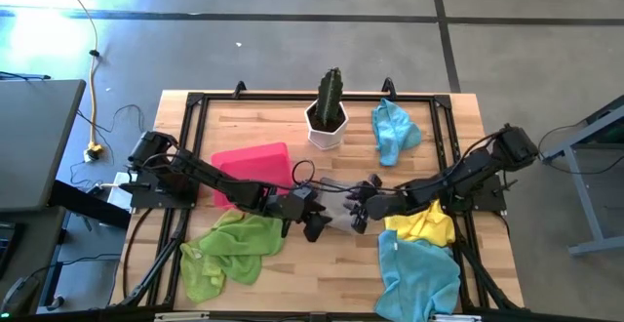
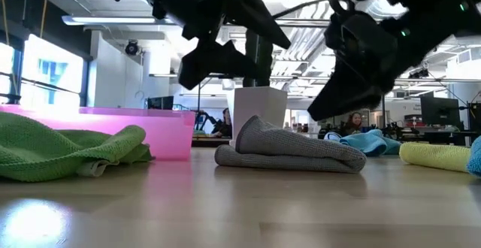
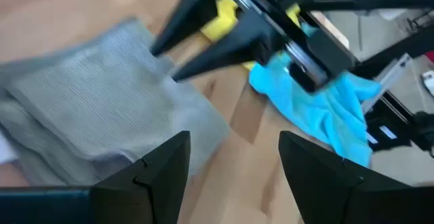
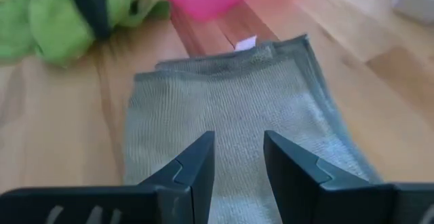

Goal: Fold microfiber towels
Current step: Put the folded gray microfiber cloth into the transparent pink bin

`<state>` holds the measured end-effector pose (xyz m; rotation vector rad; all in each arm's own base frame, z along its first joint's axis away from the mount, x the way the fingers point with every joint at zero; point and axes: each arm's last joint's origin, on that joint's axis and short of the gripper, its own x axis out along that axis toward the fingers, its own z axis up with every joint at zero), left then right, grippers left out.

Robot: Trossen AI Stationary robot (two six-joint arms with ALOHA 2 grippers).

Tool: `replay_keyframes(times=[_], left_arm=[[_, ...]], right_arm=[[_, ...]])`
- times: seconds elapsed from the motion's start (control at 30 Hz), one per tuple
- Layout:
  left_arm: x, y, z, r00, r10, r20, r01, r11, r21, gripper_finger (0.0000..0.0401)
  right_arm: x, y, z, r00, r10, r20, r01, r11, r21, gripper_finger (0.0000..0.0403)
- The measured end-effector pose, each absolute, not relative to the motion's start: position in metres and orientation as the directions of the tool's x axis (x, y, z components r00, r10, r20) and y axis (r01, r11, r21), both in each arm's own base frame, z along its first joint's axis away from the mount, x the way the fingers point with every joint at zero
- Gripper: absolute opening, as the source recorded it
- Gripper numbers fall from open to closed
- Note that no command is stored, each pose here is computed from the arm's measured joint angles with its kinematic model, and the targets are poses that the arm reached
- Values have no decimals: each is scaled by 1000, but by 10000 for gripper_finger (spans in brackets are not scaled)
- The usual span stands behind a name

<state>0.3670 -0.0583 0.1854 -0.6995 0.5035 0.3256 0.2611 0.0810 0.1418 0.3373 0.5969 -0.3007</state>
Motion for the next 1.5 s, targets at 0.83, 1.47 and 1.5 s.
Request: replay_keyframes(times=[0.83, 1.47, 1.5], left_arm=[[373, -56, 182, 832, 129, -540, -436, 755, -491, 217], [418, -28, 174, 602, 273, -751, -609, 765, -209, 219], [418, -26, 174, 591, 277, -758, -618, 758, -206, 219]], right_arm=[[224, 89, 115, 618, -18, -786, 390, 875, 286, 121], [213, 90, 125, 605, -21, -796, 393, 877, 276, 121], [213, 90, 125, 605, -20, -796, 394, 876, 277, 121]])
